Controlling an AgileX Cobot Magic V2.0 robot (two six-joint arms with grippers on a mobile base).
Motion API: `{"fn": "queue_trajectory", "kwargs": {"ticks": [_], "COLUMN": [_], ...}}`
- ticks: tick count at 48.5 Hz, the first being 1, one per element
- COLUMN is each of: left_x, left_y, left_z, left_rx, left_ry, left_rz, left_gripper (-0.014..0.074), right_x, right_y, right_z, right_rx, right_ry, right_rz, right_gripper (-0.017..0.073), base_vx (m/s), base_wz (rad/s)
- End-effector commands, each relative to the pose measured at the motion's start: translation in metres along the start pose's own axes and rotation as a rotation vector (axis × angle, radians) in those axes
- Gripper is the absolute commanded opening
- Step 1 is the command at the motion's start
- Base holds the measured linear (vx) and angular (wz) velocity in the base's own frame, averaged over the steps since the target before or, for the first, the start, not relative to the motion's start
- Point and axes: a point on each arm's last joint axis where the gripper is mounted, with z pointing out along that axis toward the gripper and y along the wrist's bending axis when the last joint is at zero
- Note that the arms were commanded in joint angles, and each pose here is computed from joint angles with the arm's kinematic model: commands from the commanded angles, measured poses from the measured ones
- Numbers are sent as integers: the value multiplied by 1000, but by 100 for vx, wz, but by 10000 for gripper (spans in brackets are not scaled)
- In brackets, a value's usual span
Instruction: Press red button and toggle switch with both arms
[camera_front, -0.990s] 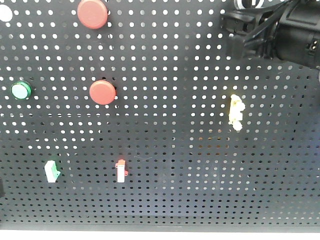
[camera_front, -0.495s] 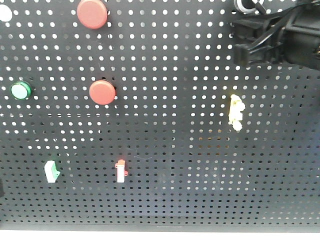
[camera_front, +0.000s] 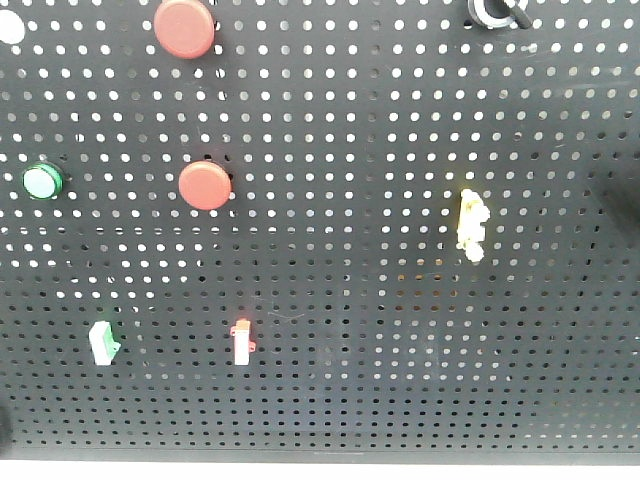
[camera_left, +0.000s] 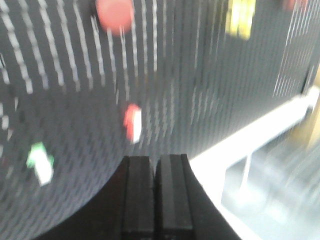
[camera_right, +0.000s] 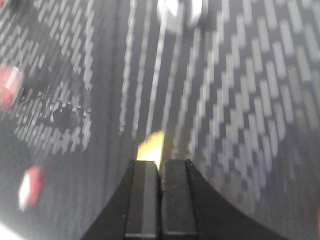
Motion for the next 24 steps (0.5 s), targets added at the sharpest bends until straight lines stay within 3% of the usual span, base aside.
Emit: {"fn": "queue_trajectory", "kwargs": {"ticks": [1, 9, 15, 24], "left_x": [7, 59, 84, 92], "left_y": [-1, -9, -13, -16], "left_z": [-5, -11, -19, -29], "left_rx": [-26, -28, -49, -60], "left_ry": [-54, -20, -64, -121], "left_rz": [-26, -133, -133, -118], "left_gripper": [1, 1, 1, 1], "right_x": [10, 61, 88, 103], "right_y": [2, 18, 26, 29], "right_z": [-29, -76, -97, -101], "right_rx": [54, 50, 43, 45], "right_ry": [-101, -130, -156, -163], "right_rz": [-2, 46, 65, 63], "right_gripper": [-3, -3, -3, -3], "base_vx": [0, 0, 0, 0], "base_wz": [0, 0, 0, 0]}}
